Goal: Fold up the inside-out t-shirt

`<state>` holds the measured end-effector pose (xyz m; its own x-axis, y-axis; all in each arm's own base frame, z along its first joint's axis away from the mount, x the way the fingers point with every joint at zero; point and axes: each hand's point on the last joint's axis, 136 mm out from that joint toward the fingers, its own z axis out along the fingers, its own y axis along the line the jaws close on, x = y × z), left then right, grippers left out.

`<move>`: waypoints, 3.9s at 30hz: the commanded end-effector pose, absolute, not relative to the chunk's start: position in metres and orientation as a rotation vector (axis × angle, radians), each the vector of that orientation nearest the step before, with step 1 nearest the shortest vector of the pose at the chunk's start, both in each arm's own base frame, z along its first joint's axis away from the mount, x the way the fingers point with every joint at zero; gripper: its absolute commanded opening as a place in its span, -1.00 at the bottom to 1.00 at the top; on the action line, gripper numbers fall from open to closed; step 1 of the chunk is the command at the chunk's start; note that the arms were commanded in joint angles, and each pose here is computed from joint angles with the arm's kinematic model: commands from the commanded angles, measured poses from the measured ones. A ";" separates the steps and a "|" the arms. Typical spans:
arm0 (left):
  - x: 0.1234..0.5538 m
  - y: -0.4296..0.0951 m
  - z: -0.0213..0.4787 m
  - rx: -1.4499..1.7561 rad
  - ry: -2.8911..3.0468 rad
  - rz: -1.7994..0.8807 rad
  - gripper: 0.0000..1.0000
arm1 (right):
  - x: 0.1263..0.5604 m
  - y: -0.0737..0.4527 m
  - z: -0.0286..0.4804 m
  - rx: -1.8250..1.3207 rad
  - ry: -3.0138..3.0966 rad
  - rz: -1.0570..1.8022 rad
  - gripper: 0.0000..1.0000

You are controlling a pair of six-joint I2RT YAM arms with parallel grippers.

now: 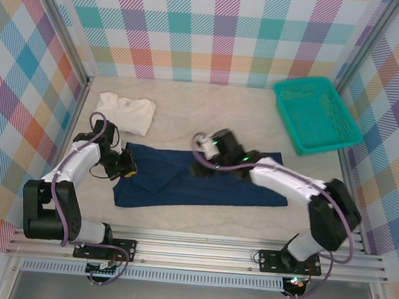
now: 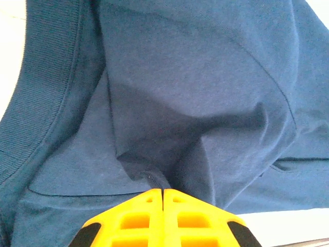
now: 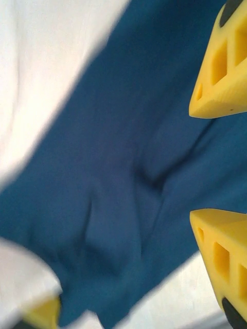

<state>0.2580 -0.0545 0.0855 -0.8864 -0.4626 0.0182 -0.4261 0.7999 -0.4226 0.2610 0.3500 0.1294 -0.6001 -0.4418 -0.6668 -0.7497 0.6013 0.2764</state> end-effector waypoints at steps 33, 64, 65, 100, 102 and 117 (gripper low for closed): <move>0.260 -0.070 0.142 -0.692 2.787 -0.849 -1.00 | 0.270 0.472 0.074 -0.910 1.883 -0.032 -0.03; 0.262 -0.070 0.144 -0.657 2.788 -0.850 -1.00 | 0.231 0.501 0.056 -1.072 2.008 0.476 -0.18; 0.262 -0.070 0.144 -0.658 2.787 -0.851 -1.00 | 0.233 0.501 0.054 -1.074 2.012 0.471 -0.18; 0.261 -0.069 0.140 -0.654 2.798 -0.833 -1.00 | 0.215 0.478 0.098 -1.019 2.043 0.867 -1.00; 0.261 -0.069 0.140 -0.654 2.797 -0.834 -1.00 | 0.214 0.480 0.089 -1.058 2.066 0.844 -1.00; 0.262 -0.070 0.143 -0.649 2.791 -0.848 -1.00 | 0.238 0.499 0.042 -1.139 2.127 0.663 -0.25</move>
